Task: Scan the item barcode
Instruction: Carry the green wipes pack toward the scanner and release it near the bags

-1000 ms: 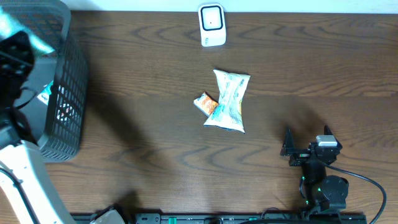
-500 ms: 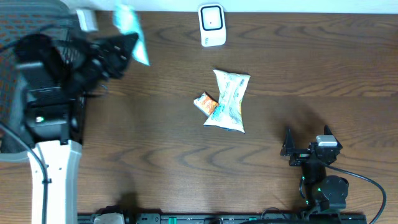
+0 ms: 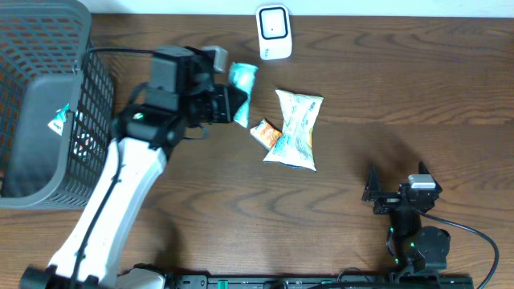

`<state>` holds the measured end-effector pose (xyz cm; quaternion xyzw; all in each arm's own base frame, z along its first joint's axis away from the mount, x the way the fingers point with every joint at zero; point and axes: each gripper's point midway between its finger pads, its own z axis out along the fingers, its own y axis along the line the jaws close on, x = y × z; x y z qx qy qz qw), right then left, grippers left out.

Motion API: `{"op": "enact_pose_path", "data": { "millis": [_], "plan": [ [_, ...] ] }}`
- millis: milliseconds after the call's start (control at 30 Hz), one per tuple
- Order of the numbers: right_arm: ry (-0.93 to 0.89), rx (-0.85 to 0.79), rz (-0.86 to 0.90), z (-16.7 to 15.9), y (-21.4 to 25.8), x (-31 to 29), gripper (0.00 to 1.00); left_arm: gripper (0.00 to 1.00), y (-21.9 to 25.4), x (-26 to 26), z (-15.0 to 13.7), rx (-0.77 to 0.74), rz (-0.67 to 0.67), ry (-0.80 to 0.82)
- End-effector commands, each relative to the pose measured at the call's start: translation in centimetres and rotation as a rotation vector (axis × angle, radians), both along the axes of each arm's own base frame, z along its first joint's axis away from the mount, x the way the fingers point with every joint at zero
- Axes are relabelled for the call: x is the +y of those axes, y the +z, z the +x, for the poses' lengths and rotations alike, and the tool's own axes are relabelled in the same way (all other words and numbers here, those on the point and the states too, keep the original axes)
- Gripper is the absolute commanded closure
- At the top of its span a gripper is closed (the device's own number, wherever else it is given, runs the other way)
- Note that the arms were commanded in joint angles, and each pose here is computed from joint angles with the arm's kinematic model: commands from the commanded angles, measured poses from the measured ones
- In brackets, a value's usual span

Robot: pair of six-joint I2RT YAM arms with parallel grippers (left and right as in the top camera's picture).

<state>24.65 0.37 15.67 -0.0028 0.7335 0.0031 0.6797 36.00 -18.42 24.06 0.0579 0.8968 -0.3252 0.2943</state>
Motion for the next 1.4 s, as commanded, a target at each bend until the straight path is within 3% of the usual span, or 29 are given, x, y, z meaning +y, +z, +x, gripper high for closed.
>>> {"op": "enact_pose_path", "data": {
  "millis": [0,200,400,1367],
  "plan": [
    [0.003,-0.001,-0.011,0.0,0.0,0.1,0.01,0.92,-3.2,-1.4,0.3,0.047,0.073,-0.029],
    [0.003,-0.001,-0.011,0.0,0.0,0.1,0.01,0.92,-8.0,-2.7,0.6,0.148,0.123,-0.075],
    [0.004,-0.001,-0.011,0.0,0.0,0.1,0.01,0.92,-12.1,0.6,2.7,0.134,0.358,0.019],
    [0.003,-0.001,-0.011,0.0,0.0,0.1,0.01,0.92,-19.7,-2.5,0.5,0.253,0.464,-0.141]
  ]
}}
